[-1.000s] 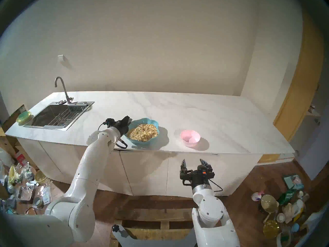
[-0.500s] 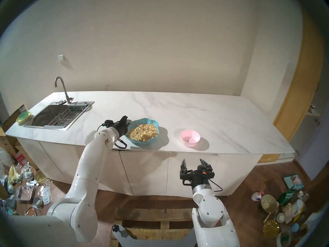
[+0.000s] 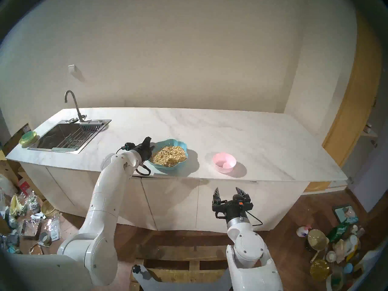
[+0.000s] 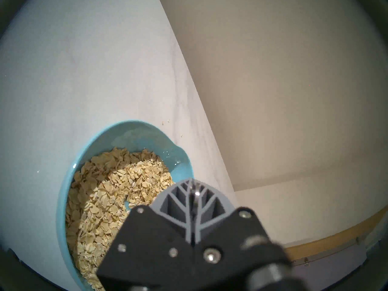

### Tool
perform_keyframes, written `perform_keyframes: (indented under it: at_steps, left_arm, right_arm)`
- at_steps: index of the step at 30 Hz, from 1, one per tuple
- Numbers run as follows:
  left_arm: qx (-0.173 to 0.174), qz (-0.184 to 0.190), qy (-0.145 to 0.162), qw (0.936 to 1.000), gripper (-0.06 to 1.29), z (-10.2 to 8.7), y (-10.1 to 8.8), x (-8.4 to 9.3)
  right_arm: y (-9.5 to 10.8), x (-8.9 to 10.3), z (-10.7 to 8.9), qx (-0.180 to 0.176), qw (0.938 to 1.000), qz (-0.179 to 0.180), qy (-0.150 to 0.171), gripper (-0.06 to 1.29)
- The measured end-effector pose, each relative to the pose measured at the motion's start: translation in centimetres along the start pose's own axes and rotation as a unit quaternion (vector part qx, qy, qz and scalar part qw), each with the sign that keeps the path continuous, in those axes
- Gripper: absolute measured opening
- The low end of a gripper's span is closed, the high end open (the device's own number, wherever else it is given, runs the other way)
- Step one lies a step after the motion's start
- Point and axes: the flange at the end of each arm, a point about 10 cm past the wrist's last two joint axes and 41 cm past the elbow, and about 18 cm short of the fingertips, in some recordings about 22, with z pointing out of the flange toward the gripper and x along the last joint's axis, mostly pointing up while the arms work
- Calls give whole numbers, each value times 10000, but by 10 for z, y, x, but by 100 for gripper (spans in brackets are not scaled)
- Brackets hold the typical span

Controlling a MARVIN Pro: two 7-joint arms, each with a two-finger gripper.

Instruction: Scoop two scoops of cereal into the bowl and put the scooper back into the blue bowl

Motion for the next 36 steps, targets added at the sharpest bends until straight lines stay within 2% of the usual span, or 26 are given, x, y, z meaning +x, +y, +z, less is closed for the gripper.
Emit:
perform_keyframes:
  at_steps: [12,20,26,36]
  left_arm:
    - [-33,450,-171,9988,-1,13,25,-6]
    - [-76,554,-298,9980,-1,23,38,-17]
    - [-121,582,-424,9973,-1,34,49,-31]
    - [-113,533,-730,9958,-1,58,65,-65]
  right_arm:
    - [0,0,0,0,10000,0,0,121]
    - [0,0,0,0,10000,0,0,121]
    - [0,0,0,0,10000,0,-1,121]
    - [0,0,0,1,10000,-2,-1,121]
